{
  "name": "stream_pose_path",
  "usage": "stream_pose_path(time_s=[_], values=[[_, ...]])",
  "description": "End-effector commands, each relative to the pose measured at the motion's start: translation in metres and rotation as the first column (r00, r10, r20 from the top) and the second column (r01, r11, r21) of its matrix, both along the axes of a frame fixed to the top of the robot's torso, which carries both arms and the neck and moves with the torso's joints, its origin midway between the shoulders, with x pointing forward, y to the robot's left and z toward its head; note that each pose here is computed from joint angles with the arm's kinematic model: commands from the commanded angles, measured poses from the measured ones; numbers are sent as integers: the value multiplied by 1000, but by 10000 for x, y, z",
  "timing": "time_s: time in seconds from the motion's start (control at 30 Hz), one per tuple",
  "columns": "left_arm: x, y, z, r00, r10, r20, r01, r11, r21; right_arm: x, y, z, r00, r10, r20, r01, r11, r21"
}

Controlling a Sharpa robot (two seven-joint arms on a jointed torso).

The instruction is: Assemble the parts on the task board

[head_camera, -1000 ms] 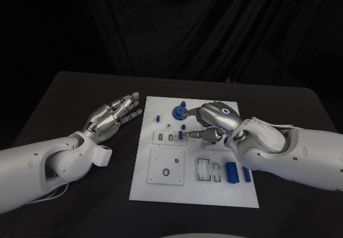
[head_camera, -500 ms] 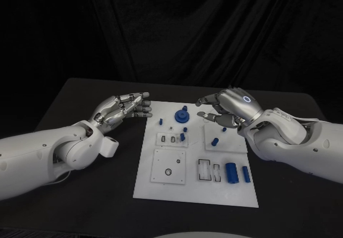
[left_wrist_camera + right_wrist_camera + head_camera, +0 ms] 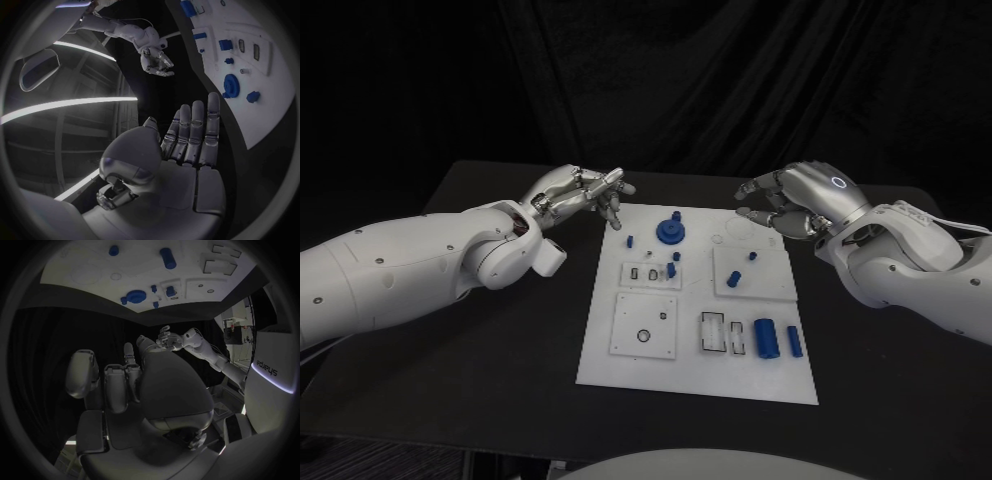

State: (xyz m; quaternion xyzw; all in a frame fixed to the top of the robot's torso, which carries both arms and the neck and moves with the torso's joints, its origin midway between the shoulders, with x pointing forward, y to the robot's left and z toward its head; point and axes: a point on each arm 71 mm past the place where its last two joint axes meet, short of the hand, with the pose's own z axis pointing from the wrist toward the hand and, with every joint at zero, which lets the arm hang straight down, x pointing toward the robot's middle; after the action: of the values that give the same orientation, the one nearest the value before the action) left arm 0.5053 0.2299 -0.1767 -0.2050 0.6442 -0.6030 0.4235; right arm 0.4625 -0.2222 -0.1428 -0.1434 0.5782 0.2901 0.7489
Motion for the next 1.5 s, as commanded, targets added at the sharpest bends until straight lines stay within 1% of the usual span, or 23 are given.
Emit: stream_pose_path(time_s=[0.03,0.17,0.3,0.33,0.37,0.47,0.53,0.73,0.83,0.9,0.97,1.03,1.2,1.37,1.43,1.5], values=[[-1,-89,-12,995,-71,67,61,987,150,26,-29,-13,999,-16,-33,16,1000,-6],[-17,-172,-75,991,-105,79,74,943,324,55,-54,-21,998,-36,-43,36,999,-12],[-64,-285,-143,988,-136,70,82,859,505,86,-80,-36,996,-58,-62,57,998,-27],[-79,-323,-162,989,-139,57,86,833,547,94,-88,-41,996,-63,-67,62,998,-31],[-84,-340,-170,989,-140,50,87,822,563,97,-91,-44,996,-65,-69,63,997,-33],[-120,-462,-229,991,-135,-9,109,751,651,116,-107,-56,994,-73,-76,70,997,-42],[-132,-537,-259,991,-125,-40,118,714,690,125,-116,-65,994,-76,-80,72,996,-47],[-129,-721,-326,992,-73,-99,123,628,768,141,-147,-92,992,-87,-92,82,995,-59],[-131,-796,-347,992,-48,-118,123,596,794,143,-157,-116,991,-92,-102,85,994,-66],[-137,-853,-358,992,-39,-123,123,569,813,142,-162,-136,990,-94,-109,87,994,-70],[-144,-905,-360,993,-38,-114,116,542,833,138,-163,-148,989,-93,-112,86,994,-72],[-149,-938,-360,994,-35,-106,109,525,844,136,-163,-154,989,-93,-114,85,994,-72],[-153,-976,-365,995,-12,-100,93,492,866,137,-161,-162,989,-94,-114,86,994,-71],[-160,-982,-376,994,31,-103,77,457,886,137,-170,-172,988,-98,-117,90,993,-72],[-172,-985,-366,995,47,-84,55,436,898,136,-178,-184,988,-100,-118,92,993,-72],[-182,-990,-349,997,49,-56,30,417,908,135,-188,-196,988,-102,-119,94,993,-73]])
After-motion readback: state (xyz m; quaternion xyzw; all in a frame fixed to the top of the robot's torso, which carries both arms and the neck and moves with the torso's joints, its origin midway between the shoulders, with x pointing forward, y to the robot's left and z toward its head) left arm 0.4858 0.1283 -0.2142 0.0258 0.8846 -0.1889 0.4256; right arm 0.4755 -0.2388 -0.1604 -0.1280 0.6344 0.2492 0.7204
